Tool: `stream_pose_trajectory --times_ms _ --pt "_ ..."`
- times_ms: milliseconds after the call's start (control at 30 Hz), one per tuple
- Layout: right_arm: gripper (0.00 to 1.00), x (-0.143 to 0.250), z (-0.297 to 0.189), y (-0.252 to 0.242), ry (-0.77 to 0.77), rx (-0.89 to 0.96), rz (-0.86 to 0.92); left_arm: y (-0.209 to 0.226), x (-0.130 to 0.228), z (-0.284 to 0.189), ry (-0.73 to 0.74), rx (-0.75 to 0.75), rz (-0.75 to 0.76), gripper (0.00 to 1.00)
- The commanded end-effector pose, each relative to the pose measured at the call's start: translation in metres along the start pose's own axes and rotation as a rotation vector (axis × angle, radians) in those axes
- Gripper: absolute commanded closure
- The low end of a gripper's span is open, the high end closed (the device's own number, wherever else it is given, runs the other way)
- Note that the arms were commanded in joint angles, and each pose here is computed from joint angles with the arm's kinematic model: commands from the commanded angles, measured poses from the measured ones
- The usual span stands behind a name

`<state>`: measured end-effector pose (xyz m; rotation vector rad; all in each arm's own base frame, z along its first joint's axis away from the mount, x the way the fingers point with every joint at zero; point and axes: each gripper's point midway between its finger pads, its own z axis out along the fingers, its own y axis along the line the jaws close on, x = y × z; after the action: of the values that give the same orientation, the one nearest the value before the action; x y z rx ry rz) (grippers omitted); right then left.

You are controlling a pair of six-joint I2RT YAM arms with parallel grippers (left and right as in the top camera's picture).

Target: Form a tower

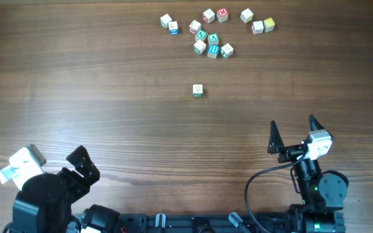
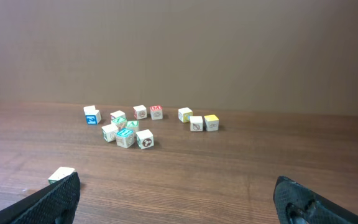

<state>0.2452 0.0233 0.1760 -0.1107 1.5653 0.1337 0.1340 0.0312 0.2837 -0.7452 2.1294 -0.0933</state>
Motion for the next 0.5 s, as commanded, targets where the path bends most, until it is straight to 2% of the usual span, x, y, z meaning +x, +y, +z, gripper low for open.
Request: stream_pose_trajectory --times_ms 0,67,233,467 --pt "0.00 -0.001 0.000 -0.003 -0.006 0.014 0.012 0.004 0.000 0.004 -0.001 -0.038 -0.018 0.00" --pt "0.00 -0.001 0.000 -0.003 -0.006 0.014 0.012 0.009 0.003 0.003 0.009 -0.056 -0.041 0.00" --pt "0.00 -0.001 0.000 -0.003 -0.006 0.014 0.012 0.045 0.011 -0.003 -0.008 -0.215 -0.191 0.00" --pt "0.00 -0.001 0.000 -0.003 -0.006 0.014 0.011 0.059 0.011 -0.022 -0.084 -0.108 -0.265 0.00"
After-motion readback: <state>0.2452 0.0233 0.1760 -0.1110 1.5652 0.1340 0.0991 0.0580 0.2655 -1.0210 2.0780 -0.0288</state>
